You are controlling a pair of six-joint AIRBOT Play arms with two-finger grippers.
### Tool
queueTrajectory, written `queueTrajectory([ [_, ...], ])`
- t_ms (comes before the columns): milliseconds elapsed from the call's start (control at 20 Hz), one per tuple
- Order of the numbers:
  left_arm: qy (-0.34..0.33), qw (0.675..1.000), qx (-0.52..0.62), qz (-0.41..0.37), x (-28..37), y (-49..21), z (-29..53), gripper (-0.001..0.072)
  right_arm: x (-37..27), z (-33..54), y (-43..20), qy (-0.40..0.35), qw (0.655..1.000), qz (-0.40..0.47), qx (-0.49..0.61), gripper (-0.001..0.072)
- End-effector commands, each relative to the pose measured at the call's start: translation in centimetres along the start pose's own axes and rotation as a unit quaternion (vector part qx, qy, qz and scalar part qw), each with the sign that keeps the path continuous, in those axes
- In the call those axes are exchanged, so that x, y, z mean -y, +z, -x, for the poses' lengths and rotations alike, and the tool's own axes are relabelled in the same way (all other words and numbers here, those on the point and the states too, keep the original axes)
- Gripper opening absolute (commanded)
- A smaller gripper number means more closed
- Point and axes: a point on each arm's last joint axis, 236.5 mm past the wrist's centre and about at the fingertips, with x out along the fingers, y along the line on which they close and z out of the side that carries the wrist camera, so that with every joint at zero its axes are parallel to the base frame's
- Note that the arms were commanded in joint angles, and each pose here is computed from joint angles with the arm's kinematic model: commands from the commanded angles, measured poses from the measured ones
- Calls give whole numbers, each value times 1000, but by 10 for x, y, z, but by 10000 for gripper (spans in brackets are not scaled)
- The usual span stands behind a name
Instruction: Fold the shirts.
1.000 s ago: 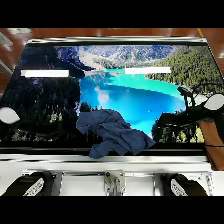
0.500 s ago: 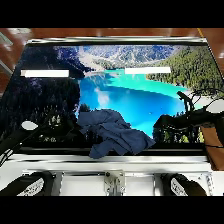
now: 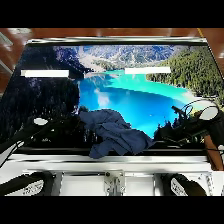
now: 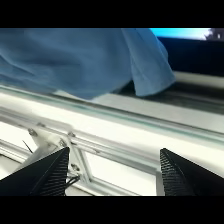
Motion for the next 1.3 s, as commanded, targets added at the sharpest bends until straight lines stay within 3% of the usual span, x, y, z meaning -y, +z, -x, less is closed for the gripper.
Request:
queueTrajectory([
  [0, -31, 998, -20, -55, 28, -1, 1, 36, 20, -29, 6, -11, 998, -52, 25, 690],
  [200, -30, 993, -51, -105, 34, -17, 11, 35, 38, -42, 39, -18, 987, -121, 107, 690],
  [500, -38, 990, -56, -124, 42, -23, 20, 36, 25, -95, 52, -9, 991, -111, 75, 687],
  [550, -39, 990, -58, -125, 43, -24, 20, 35, 22, -100, 55, -15, 992, -100, 77, 585],
  [600, -39, 990, -53, -127, 44, -22, 21, 35, 20, -100, 57, -25, 993, -83, 80, 213],
  [650, -40, 990, -41, -130, 46, -16, 24, 35, 19, -92, 61, -31, 993, -71, 85, 65],
  [850, -80, 979, 37, -182, 101, 39, 78, 34, -15, 2, 97, -78, 976, 88, 182, 66],
  [950, -84, 945, 118, -292, 164, 71, 151, 32, -64, 108, 124, -104, 921, 174, 333, 66],
  [1050, -62, 881, 254, -394, 242, 92, 264, 33, -139, 258, 118, -107, 803, 238, 536, 66],
  [1150, -79, 789, 402, -459, 328, 68, 397, 33, -214, 401, 49, -79, 652, 279, 701, 66],
  [1250, -131, 698, 495, -501, 393, 1, 502, 34, -266, 476, -33, -25, 555, 308, 772, 66],
])
